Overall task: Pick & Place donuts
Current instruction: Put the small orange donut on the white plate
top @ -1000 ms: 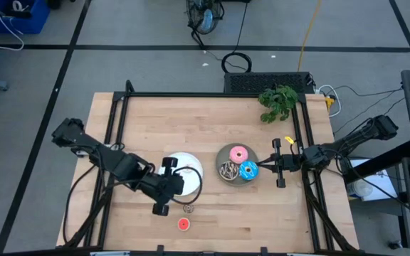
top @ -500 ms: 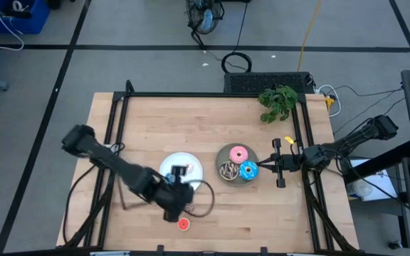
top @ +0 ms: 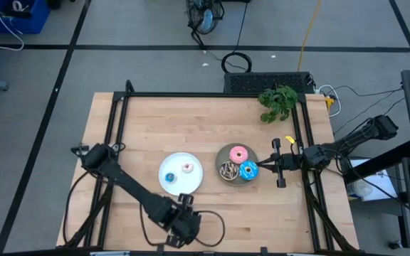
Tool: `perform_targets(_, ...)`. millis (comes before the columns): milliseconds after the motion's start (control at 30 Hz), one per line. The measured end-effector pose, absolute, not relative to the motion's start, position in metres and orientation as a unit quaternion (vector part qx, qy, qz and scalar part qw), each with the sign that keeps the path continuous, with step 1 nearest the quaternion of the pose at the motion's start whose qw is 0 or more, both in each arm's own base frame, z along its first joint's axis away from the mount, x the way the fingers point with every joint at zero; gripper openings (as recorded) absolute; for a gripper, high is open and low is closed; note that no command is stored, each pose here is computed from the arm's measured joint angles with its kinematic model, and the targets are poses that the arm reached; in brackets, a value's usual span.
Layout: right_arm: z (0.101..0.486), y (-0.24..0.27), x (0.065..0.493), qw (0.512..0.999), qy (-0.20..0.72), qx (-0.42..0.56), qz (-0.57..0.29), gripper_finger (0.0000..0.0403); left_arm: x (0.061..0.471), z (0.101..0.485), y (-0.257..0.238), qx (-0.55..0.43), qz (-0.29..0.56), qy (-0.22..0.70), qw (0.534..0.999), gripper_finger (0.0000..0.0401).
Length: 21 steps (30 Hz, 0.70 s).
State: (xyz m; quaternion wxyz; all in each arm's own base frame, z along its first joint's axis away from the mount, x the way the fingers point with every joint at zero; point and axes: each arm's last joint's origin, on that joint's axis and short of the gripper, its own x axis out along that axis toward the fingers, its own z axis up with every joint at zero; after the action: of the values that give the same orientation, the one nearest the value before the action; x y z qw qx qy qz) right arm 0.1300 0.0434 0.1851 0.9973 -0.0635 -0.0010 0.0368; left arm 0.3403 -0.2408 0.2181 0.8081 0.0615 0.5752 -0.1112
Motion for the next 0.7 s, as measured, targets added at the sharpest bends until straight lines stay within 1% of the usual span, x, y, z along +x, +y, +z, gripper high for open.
perform_targets(133, 0.185, 0.043, 0.13, 0.997, -0.001, -0.063, 0.037, 0.0, 0.33, 0.213, -0.255, 0.051, -0.107, 0.586, 0.802, 0.019)
perform_targets(333, 0.187, 0.043, 0.13, 0.997, -0.009, -0.072, 0.036, 0.0, 0.316, 0.202, -0.279, 0.098, -0.124, 0.575, 0.803, 0.0172)
perform_targets(533, 0.191, 0.043, 0.13, 0.996, -0.033, -0.074, 0.034, 0.0, 0.321, 0.185, -0.281, 0.124, -0.122, 0.582, 0.795, 0.0153)
perform_targets(700, 0.192, 0.043, 0.13, 0.996, -0.037, -0.074, 0.034, 0.0, 0.327, 0.171, -0.278, 0.117, -0.13, 0.601, 0.78, 0.0161)
